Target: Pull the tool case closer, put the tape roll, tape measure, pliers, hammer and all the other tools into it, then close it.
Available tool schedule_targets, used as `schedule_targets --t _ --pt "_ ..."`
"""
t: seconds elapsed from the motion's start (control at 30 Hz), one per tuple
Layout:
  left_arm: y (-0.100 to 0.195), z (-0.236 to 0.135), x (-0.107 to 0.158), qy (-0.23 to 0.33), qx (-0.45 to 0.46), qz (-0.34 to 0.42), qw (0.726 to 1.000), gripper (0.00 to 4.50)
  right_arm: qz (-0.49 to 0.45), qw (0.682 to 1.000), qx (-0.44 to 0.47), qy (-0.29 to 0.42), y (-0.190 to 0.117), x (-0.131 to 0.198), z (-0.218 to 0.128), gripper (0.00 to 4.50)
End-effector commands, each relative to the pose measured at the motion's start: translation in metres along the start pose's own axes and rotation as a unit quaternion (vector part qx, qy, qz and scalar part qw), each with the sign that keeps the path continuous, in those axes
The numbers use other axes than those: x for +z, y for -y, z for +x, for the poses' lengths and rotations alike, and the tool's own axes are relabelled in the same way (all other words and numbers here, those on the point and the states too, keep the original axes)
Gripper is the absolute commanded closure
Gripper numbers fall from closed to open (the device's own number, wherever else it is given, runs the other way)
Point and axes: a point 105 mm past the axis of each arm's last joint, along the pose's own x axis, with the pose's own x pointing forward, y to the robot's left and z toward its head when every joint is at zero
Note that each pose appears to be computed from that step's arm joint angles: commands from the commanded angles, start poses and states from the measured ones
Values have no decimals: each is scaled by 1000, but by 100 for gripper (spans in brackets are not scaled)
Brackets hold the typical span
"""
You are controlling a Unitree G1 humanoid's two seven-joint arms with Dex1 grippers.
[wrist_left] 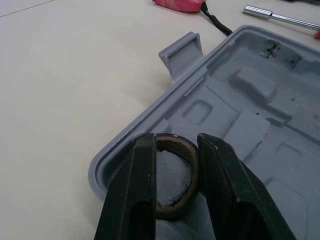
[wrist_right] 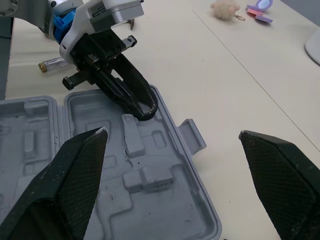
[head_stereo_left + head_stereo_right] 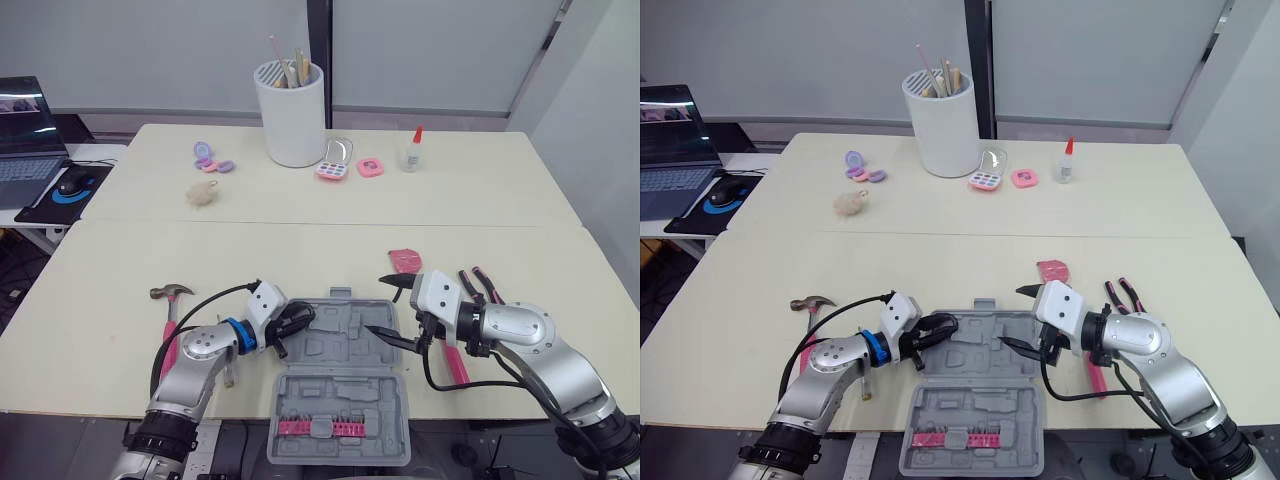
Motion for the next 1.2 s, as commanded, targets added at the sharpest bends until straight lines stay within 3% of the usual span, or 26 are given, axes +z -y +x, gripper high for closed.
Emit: schedule_targets --t 0.03,0.33,0.5,0.67,0.77,1.03,1.2 --pt "2 1 -8 -10 -1 -2 1000 319 -23 1000 -8 17 3 13 -5 0" --pt "-1 -4 4 10 -3 -1 1000 319 -22 1000 -10 16 5 11 -5 0" --pt "-10 -20 39 51 4 17 999 319 -24 999 -27 12 19 10 -11 0" --pt "-32 -64 66 49 24 24 998 319 -7 999 -46 2 49 1 -34 0" --pt "-50 -104 67 23 45 6 999 262 15 998 -52 -13 66 -10 -58 0" --pt "-85 -206 55 -41 120 -97 987 4 107 990 -71 -58 95 -32 -127 0" --pt "-104 -251 40 -75 174 -131 973 1 130 980 -83 -123 97 -56 -161 0"
